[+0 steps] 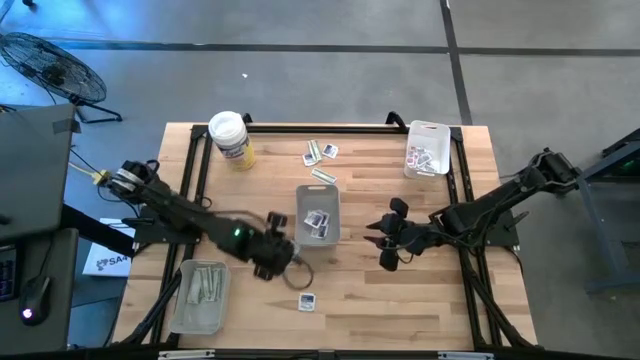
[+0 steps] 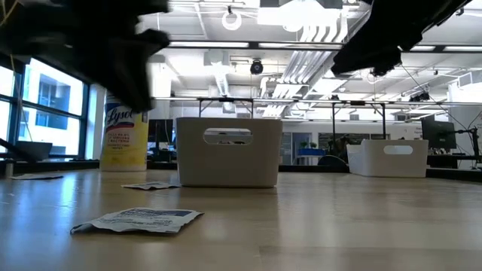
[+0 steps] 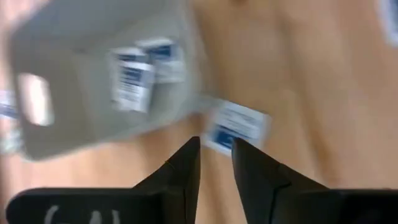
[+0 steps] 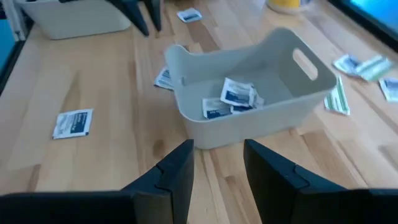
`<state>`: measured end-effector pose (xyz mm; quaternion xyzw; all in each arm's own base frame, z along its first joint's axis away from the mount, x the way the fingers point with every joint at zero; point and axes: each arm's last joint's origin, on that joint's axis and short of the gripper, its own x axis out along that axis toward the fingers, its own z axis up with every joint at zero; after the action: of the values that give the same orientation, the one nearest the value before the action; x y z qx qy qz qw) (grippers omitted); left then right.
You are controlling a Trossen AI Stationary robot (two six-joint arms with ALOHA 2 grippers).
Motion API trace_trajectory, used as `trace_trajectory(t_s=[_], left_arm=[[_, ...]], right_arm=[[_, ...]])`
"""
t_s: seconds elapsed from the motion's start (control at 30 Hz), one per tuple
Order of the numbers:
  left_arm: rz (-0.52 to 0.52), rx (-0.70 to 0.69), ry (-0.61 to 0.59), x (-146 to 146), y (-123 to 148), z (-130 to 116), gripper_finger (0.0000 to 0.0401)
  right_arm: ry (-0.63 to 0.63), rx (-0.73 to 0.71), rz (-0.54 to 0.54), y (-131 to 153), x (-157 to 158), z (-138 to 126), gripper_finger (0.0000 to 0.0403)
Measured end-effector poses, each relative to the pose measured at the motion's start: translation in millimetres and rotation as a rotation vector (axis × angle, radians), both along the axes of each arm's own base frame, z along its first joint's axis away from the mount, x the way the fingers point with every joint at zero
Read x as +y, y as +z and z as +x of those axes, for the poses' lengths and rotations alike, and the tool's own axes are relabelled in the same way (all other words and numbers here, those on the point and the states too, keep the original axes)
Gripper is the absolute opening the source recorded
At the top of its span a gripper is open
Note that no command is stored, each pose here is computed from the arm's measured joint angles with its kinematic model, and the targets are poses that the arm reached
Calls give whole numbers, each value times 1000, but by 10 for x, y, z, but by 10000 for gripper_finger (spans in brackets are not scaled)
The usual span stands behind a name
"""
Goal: Pick & Place First Aid Supplies
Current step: Put the blue pad into the middle gray bin
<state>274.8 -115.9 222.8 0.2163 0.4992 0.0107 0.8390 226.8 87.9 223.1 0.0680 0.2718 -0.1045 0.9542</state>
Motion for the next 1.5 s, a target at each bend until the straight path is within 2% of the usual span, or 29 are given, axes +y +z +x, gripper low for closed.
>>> trace_trajectory(t_s=[0.17, 0.27, 0.47, 0.63, 0.73, 0.9, 1.0, 1.17, 1.37, 1.5], left_arm=[[-20, 1, 56, -191, -338, -198, 79], [-61, -89, 89, -206, -478, -221, 76], [-101, -211, 136, -89, -716, -236, 76], [-91, -255, 189, 58, -844, -252, 76], [-121, -241, 165, 84, -956, -259, 76], [-126, -235, 137, 39, -1102, -206, 75], [-175, -263, 120, 0, -1143, -143, 75], [-244, -302, 7, -72, -1178, -52, 75], [-254, -314, -22, -86, -1183, -36, 75], [-313, -316, -95, -120, -1166, -18, 75]], right_arm=[[41, -37, -31, -41, 139, 51, 133], [80, -30, -29, -144, 238, 122, 133], [165, 0, -36, -497, 451, 302, 133], [222, 3, -40, -750, 577, 442, 133], [266, 12, -58, -871, 643, 558, 133], [321, 36, -154, -1005, 741, 728, 133], [344, 39, -193, -1034, 770, 828, 133], [385, 51, -294, -1089, 777, 983, 133], [443, 72, -427, -1157, 762, 1158, 133], [460, 77, -513, -1173, 766, 1282, 133]])
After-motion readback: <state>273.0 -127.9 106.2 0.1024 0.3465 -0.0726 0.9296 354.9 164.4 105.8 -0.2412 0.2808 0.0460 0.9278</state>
